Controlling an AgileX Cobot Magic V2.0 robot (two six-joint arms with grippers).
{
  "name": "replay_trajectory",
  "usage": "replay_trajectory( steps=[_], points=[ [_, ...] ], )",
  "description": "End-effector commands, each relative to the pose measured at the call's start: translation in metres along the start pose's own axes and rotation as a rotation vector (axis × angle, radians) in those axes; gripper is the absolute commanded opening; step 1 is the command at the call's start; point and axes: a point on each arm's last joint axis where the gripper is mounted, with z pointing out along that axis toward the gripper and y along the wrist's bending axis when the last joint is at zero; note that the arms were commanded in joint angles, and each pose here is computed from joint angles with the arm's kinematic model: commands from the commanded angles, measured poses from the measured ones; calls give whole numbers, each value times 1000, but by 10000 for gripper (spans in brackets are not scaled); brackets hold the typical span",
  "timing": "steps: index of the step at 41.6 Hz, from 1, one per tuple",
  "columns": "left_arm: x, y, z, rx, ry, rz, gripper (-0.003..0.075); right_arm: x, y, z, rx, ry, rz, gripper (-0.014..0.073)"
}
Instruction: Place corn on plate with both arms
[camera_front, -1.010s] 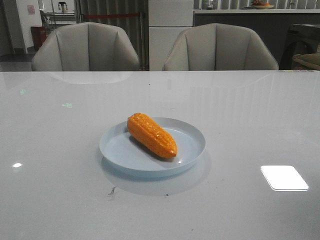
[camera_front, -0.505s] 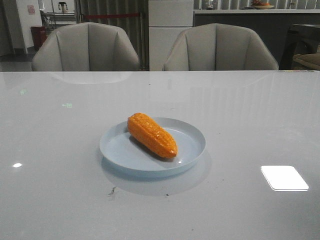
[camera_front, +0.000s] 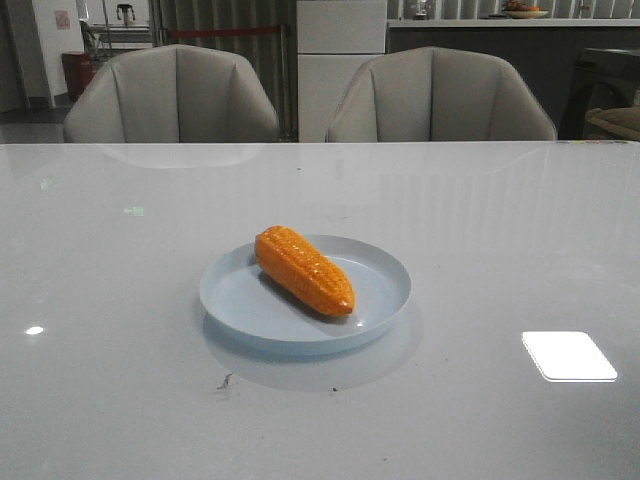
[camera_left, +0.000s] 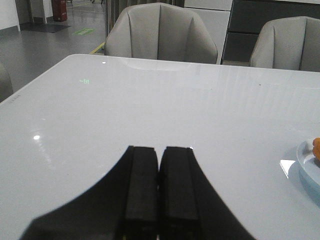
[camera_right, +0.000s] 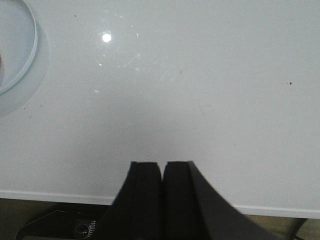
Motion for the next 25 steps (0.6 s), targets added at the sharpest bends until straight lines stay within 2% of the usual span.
replay_trajectory(
  steps=[1, 25],
  points=[
    [4, 1, 1, -6, -59, -22, 92, -9, -1, -7, 7, -84, 2, 49],
    [4, 1, 1, -6, -57, -22, 92, -8, 0, -8, 6, -73, 2, 49]
  ],
)
